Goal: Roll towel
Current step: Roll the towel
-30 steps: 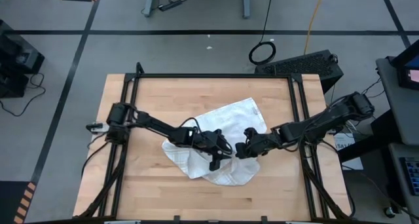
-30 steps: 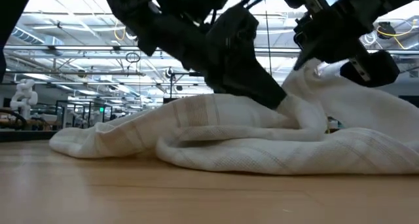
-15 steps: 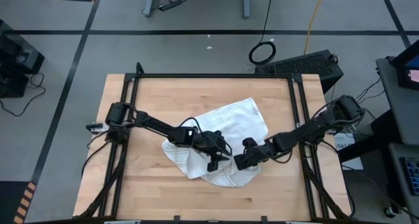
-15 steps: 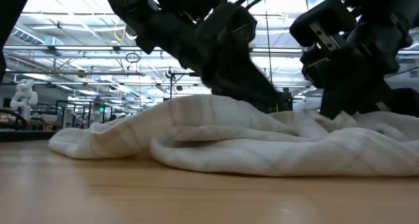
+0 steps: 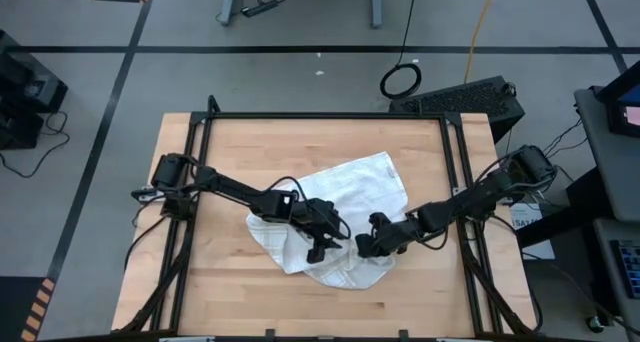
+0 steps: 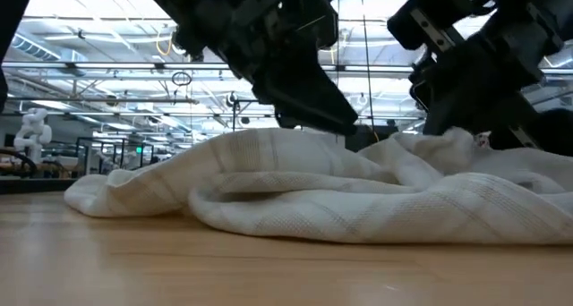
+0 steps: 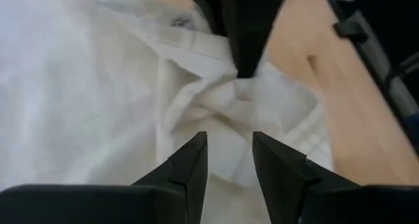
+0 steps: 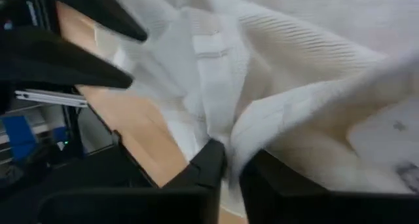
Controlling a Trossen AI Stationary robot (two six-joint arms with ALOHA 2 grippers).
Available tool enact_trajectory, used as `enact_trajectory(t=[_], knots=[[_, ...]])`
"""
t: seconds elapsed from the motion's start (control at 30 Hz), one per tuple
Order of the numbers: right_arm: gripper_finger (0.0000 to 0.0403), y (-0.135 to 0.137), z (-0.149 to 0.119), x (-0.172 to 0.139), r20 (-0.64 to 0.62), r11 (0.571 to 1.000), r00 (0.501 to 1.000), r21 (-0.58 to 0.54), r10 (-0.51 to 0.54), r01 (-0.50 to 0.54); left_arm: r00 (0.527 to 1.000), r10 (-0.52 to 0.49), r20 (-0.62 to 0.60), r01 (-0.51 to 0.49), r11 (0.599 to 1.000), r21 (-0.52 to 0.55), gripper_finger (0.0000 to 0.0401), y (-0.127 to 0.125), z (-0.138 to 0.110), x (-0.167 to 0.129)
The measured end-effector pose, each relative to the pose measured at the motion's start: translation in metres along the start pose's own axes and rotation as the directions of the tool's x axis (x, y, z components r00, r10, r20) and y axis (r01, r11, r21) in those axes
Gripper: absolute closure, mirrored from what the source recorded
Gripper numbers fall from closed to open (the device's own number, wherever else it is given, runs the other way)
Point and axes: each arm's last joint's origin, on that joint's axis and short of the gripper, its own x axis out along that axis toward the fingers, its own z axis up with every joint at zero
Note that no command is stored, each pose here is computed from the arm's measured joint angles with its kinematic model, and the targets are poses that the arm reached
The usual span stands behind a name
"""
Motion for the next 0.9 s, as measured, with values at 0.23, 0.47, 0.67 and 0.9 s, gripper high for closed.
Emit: enact_trajectory(t=[0.23, 0.47, 0.67, 0.9], knots=[[0.0282, 0.004, -0.009, -0.017, -0.017, 1.0, 1.0, 0.014, 0.021, -0.021, 0.999, 0.012, 0.04, -0.015, 0.997, 0.078, 0.0276, -0.001, 0.008, -0.002], [0.0246, 0.002, -0.023, -0.042, 0.001, 0.998, 1.0, 0.058, 0.007, -0.007, 0.993, 0.025, 0.117, -0.047, 0.98, 0.194, 0.0276, -0.004, 0.03, -0.005], [0.0241, -0.003, -0.036, -0.058, -0.017, 0.997, 1.0, 0.066, -0.026, 0.027, 0.989, 0.094, 0.111, -0.116, 0.971, 0.208, 0.0276, 0.009, 0.029, 0.001], [0.0246, -0.008, -0.056, -0.054, 0.208, 0.985, 0.977, -0.17, 0.056, -0.02, 0.998, 0.003, 0.064, -0.021, 0.956, 0.294, 0.0276, 0.033, 0.029, 0.005]])
